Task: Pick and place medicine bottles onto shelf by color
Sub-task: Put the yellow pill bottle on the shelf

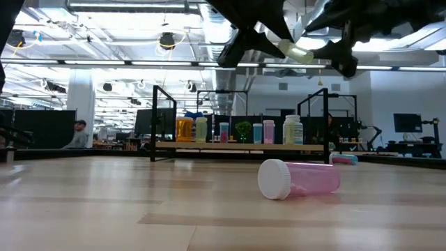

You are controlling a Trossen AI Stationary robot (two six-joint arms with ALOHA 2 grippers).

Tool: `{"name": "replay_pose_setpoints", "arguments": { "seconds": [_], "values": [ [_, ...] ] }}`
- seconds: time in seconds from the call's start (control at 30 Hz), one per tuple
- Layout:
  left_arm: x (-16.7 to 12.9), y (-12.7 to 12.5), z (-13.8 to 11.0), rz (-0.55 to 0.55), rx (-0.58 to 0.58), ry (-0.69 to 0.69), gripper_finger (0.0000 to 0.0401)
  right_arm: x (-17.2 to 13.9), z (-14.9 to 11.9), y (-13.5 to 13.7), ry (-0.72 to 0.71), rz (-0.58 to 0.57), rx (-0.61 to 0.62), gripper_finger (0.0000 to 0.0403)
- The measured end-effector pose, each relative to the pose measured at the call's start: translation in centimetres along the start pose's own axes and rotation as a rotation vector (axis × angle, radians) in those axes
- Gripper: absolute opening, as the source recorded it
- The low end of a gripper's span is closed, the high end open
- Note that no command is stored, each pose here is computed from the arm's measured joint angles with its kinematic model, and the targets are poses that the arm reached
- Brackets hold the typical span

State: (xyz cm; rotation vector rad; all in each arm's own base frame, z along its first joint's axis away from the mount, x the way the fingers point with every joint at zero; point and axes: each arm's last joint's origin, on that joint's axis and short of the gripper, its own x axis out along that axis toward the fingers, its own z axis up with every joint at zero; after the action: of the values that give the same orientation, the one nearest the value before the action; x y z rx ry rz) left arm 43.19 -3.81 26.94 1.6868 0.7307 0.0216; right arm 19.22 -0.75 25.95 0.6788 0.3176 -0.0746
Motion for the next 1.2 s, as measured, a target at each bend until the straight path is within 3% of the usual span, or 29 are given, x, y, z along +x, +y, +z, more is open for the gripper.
{"name": "replay_pose_setpoints", "arguments": {
  "seconds": [0.23, 0.47, 0.93, 1.2],
  "values": [
    [0.0, 0.9, -0.2, 0.083, -0.021, 0.009, 0.0107, 1.4, 0.0, 0.0, 0.067, 0.007, -0.013, 0.0255],
    [0.0, 1.0, -0.2, 0.091, -0.021, 0.01, 0.0107, 2.2, 0.5, 0.3, 0.08, 0.002, -0.037, 0.0248],
    [0.0, 1.1, -0.2, 0.093, -0.036, 0.02, 0.0109, 2.0, 0.8, 0.6, 0.084, 0.025, -0.037, 0.0096],
    [0.0, 1.2, -0.2, 0.103, -0.154, 0.007, 0.0151, 2.0, 0.9, 0.7, 0.079, 0.037, -0.04, 0.011]
  ]
}}
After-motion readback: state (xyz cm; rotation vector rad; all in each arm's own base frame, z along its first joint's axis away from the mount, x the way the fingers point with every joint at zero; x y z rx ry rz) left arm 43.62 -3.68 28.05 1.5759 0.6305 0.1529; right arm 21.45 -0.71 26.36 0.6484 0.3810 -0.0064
